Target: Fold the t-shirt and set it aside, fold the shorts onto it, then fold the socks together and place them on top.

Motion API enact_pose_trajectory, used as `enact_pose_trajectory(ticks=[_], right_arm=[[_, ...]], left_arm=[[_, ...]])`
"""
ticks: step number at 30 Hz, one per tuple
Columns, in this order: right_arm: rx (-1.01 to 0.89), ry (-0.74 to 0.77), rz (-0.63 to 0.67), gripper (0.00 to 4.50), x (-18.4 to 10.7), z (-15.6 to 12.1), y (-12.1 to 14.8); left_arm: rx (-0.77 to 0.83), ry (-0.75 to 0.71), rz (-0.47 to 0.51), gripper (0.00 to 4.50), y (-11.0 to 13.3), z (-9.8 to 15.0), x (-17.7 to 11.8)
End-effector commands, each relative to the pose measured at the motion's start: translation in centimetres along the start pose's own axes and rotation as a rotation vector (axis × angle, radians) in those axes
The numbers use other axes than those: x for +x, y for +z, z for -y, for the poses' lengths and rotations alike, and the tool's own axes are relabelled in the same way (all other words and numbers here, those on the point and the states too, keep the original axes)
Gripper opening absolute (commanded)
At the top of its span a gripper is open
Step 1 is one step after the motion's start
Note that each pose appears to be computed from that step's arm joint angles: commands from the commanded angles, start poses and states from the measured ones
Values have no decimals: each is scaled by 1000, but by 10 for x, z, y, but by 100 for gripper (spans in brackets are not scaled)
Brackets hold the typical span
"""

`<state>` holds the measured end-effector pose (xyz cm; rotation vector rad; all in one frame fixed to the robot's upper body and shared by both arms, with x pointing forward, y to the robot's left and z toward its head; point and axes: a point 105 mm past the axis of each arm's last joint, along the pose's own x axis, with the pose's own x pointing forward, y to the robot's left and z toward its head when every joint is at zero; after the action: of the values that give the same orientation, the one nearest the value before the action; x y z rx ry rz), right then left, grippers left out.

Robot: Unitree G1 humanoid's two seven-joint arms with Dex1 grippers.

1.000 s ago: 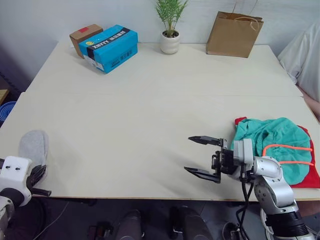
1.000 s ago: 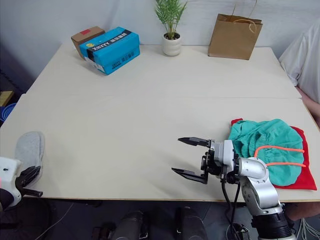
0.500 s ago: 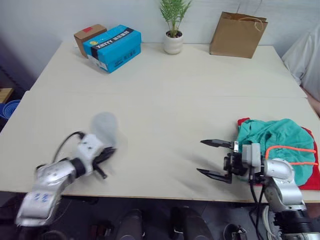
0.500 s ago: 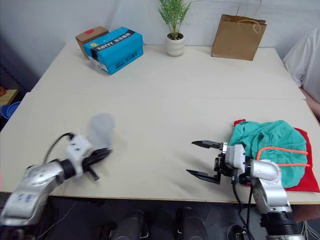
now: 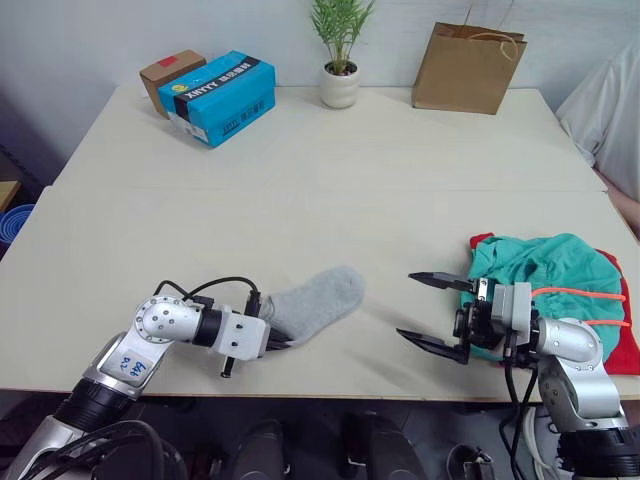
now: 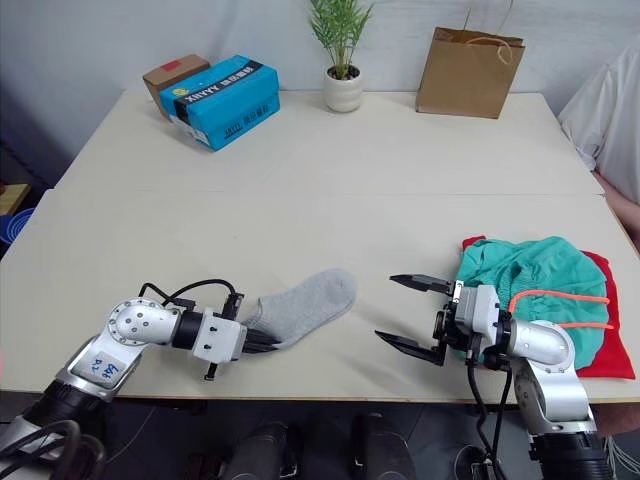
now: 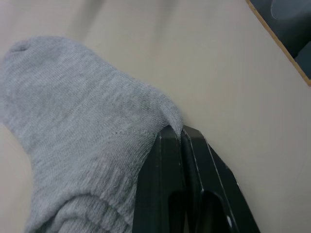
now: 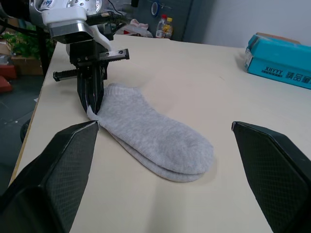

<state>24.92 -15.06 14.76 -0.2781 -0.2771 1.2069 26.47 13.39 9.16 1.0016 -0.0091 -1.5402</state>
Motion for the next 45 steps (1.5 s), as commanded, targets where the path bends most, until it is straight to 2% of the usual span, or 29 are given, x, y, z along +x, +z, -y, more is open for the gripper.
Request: enact_pose_trajectory(ticks=[1,4,8,13,17,18,21,24,28,29,30,31,34,37,42,43,45], right_arm=[[-14,12,5,450,6,-4,12],[21,38,-4,450,12,-9,12],[23,23,-4,450,16,-5,12],[3,-21,-7,450,16,5,13],[22,4,-1,450,22,-1,13],[27,5,2,450,23,-1,13],[65,-16,19,450,27,0,12],[91,-42,32,450,29,2,13],[118,-30,59,450,36,2,18],[106,-22,76,450,40,2,21],[96,-31,103,407,43,4,25],[110,-41,112,392,47,6,24],[87,47,54,290,65,-5,10],[70,114,30,183,88,-19,0],[47,64,-69,4,110,-15,-28],[50,49,-84,0,111,-14,-34],[70,7,-97,0,112,-13,-45]], left_arm=[[98,-74,-68,1,-17,-1,-25],[172,-133,-25,1,-13,-7,-35],[213,-212,10,1,-17,1,-23],[175,-74,-4,1,-21,-20,-20],[102,18,62,1,-11,-23,-27],[89,33,75,45,-8,-23,-28],[32,60,110,121,0,-17,-31],[-39,156,139,213,4,-24,-38],[-256,243,203,332,17,-23,-56],[-330,295,246,332,22,-26,-62],[-410,339,293,336,26,-29,-66],[-457,373,337,336,30,-31,-69],[-501,537,420,277,37,-46,-64],[-530,604,387,182,30,-51,-38],[-606,685,286,19,12,-54,-7],[-621,683,298,3,13,-54,-2],[-637,683,271,3,9,-51,7]])
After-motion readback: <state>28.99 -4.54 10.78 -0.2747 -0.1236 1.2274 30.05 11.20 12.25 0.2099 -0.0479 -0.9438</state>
